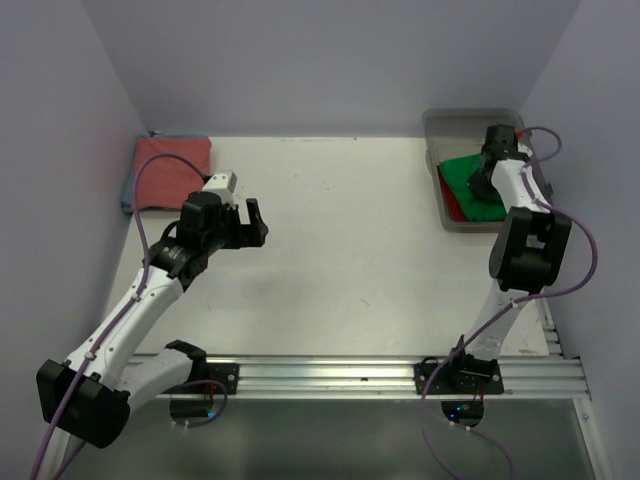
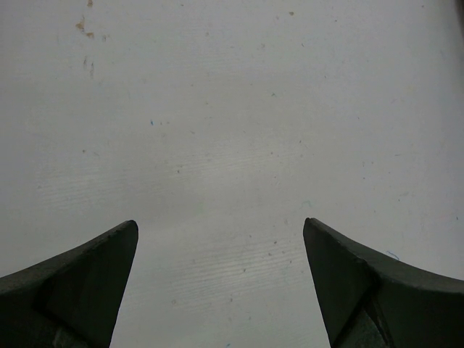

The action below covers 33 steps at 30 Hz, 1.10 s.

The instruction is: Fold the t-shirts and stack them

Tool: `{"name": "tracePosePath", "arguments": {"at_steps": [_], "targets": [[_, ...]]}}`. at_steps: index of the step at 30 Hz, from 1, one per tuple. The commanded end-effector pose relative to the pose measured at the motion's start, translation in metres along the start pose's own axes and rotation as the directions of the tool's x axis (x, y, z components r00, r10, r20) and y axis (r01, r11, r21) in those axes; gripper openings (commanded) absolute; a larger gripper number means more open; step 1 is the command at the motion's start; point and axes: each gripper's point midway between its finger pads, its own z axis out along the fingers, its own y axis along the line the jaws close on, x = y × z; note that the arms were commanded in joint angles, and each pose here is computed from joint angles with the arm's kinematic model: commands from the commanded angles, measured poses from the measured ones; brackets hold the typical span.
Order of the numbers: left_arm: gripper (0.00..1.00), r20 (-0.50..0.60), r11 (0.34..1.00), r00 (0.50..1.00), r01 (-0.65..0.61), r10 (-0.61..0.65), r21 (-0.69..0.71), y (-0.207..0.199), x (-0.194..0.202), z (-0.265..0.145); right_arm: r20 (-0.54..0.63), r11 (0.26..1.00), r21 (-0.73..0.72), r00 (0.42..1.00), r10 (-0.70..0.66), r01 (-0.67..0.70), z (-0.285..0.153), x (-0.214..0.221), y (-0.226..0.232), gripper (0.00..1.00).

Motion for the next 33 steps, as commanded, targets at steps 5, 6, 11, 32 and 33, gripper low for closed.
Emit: {"name": "tracePosePath", "arguments": {"at_steps": [5,6,11,32,33], "targets": [[1.00,0.046,1.000,0.999,-0.017,0.016,0.007,0.000,-0.009,-0.004,0.288,0.965,-0.250,0.945,0.153,-0.080,-0.136,-0.059,-0.003,0.00],[1.00,0.048,1.000,0.999,-0.017,0.016,0.006,0.000,-0.010,-0.004,0.328,0.947,-0.313,0.928,0.175,-0.067,-0.152,-0.067,0.004,0.00],[1.00,0.067,1.000,0.998,-0.009,0.009,-0.002,0.001,-0.015,-0.005,0.351,0.842,-0.537,0.920,0.173,0.047,-0.224,-0.059,0.021,0.00],[1.00,0.265,0.989,0.962,0.094,-0.062,-0.110,0.021,-0.055,-0.052,0.241,0.101,-0.941,0.847,-0.474,0.324,-0.355,0.183,0.150,0.00],[1.00,0.276,0.989,0.959,0.097,-0.063,-0.109,0.021,-0.057,-0.057,0.235,0.088,-0.944,0.837,-0.495,0.317,-0.359,0.199,0.153,0.00]]}}
